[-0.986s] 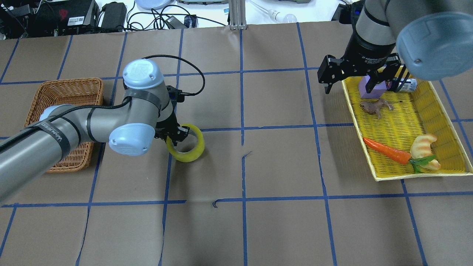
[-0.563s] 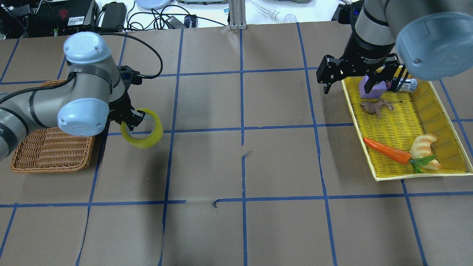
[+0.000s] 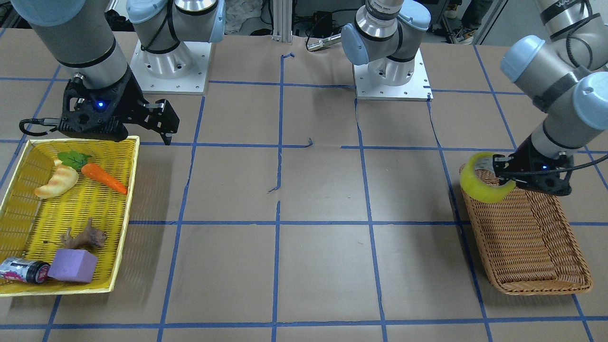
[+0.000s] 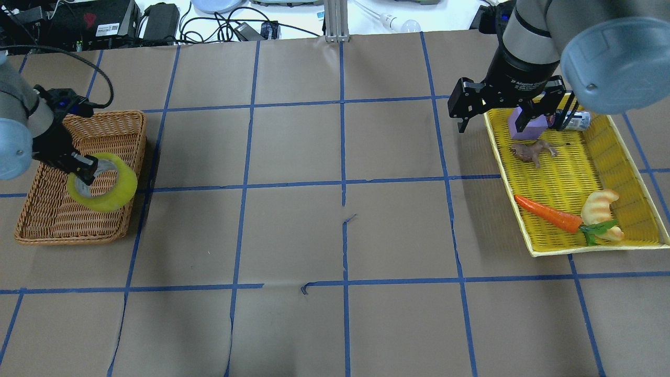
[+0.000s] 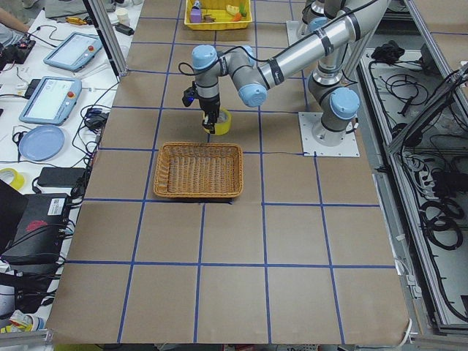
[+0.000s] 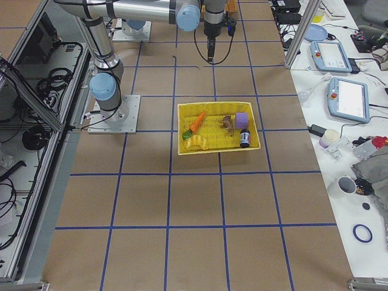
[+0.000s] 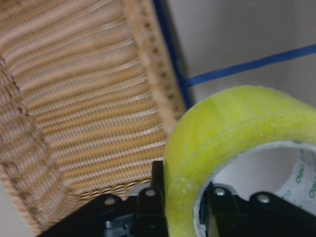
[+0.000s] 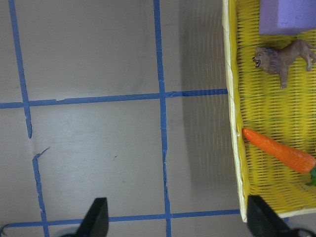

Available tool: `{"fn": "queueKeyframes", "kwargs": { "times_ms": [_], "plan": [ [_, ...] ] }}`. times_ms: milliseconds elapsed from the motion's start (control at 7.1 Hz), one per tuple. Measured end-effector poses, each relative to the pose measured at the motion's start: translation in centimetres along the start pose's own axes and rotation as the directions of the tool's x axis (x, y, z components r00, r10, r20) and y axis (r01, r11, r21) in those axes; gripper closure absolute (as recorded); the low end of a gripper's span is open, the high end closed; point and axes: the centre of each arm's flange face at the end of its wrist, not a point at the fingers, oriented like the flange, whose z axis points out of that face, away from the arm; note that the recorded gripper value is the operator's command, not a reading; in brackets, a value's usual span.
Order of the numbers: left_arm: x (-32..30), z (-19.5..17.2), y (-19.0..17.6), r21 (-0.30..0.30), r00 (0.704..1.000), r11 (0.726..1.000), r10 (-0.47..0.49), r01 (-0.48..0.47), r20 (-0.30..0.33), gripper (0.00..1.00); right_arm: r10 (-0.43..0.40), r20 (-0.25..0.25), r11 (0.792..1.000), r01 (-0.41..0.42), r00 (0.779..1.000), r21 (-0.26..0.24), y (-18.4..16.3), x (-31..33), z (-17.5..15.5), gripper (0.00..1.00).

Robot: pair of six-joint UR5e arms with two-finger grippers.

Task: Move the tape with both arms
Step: 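Carry the tape roll with the left gripper into the brown wicker basket, then release the tape roll in the basket with the left gripper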

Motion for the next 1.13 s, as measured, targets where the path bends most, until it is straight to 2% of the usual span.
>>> {"fn": "queueKeyframes", "kwargs": {
  "times_ms": [282, 563, 704, 845, 986, 1127],
  "plan": [
    [-5.0, 1.7, 2.0, 0.040, 1.000, 0.999, 0.005, -0.005, 0.007, 1.00, -0.001, -0.001, 1.000, 0.001, 1.000, 0.001, 0.0, 0.0, 0.0, 0.00],
    [-6.9, 4.5, 1.2, 0.085, 1.000, 0.996, 0.010, -0.011, 0.022, 1.00, -0.002, 0.000, 1.000, 0.002, 1.000, 0.002, 0.1, -0.1, -0.1, 0.00],
    [-7.3, 6.3, 0.5, 0.099, 1.000, 0.995, 0.012, -0.013, 0.010, 1.00, -0.002, 0.000, 1.000, 0.002, 1.000, 0.002, 0.1, -0.1, -0.1, 0.00],
    [-7.3, 8.3, -0.1, 0.106, 1.000, 0.994, 0.018, -0.016, -0.015, 0.91, -0.002, 0.000, 1.000, 0.002, 1.000, 0.002, 0.1, -0.1, -0.1, 0.00],
    [-7.4, 10.0, -0.5, 0.103, 0.999, 0.995, 0.022, -0.018, -0.035, 0.60, -0.002, 0.000, 1.000, 0.002, 1.000, 0.002, 0.1, -0.1, -0.1, 0.00],
    [-7.5, 11.4, -0.9, 0.100, 0.999, 0.995, 0.023, -0.019, -0.045, 0.20, -0.002, 0.000, 1.000, 0.002, 1.000, 0.002, 0.1, -0.1, -0.1, 0.00]
  ]
}}
